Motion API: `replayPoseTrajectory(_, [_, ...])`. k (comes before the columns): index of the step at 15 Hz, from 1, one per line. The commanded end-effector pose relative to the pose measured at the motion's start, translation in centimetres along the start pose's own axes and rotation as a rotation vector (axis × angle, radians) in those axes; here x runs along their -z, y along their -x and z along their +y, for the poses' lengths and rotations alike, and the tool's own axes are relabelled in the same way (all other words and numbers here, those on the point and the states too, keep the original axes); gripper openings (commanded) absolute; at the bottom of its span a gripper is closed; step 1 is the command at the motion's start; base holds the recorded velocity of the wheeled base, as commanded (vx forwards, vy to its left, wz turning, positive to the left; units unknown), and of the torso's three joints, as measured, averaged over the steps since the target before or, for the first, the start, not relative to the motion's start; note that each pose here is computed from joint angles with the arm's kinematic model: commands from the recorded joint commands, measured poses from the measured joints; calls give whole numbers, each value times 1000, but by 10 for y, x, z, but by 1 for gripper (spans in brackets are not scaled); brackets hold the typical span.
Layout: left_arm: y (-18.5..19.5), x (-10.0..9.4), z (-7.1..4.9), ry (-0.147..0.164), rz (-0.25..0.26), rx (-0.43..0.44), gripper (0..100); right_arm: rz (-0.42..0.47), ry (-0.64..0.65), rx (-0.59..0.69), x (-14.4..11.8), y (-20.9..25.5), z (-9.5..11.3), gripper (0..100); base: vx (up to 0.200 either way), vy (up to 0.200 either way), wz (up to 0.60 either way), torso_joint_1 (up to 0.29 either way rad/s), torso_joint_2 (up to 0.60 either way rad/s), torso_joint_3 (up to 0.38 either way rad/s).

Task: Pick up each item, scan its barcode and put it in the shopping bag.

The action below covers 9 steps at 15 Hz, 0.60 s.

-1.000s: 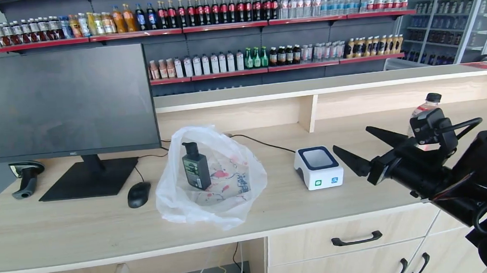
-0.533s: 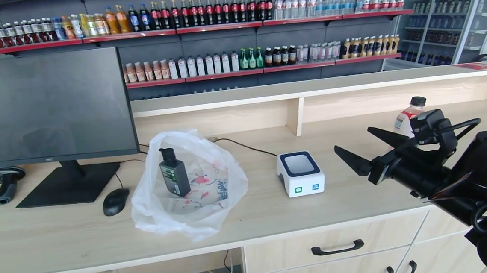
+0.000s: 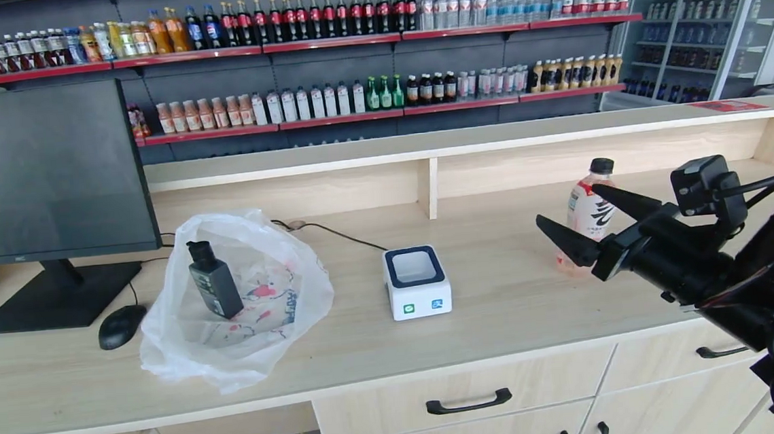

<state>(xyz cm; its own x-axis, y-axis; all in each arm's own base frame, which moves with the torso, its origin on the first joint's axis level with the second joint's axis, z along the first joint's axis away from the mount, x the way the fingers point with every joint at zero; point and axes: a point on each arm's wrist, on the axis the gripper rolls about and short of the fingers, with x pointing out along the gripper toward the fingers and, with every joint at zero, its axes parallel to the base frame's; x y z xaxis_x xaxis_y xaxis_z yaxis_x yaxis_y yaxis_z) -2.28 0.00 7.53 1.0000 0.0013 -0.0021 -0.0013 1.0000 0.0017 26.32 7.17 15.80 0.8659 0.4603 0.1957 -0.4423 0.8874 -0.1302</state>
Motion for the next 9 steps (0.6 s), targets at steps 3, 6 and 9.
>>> replayPoseTrajectory(3, [0,0,0,0,-1,0,100,-36,13,10,-9,-1,-3,100,0,-200,0,5,5,1])
replayPoseTrajectory(6, [0,0,0,0,-1,0,100,-3,4,11,2,-5,-5,100,0,-133,0,3,0,3])
replayPoseTrajectory(9, [0,0,0,0,-1,0,100,80,-10,53,23,0,-16,100,0,0,0,0,0,0])
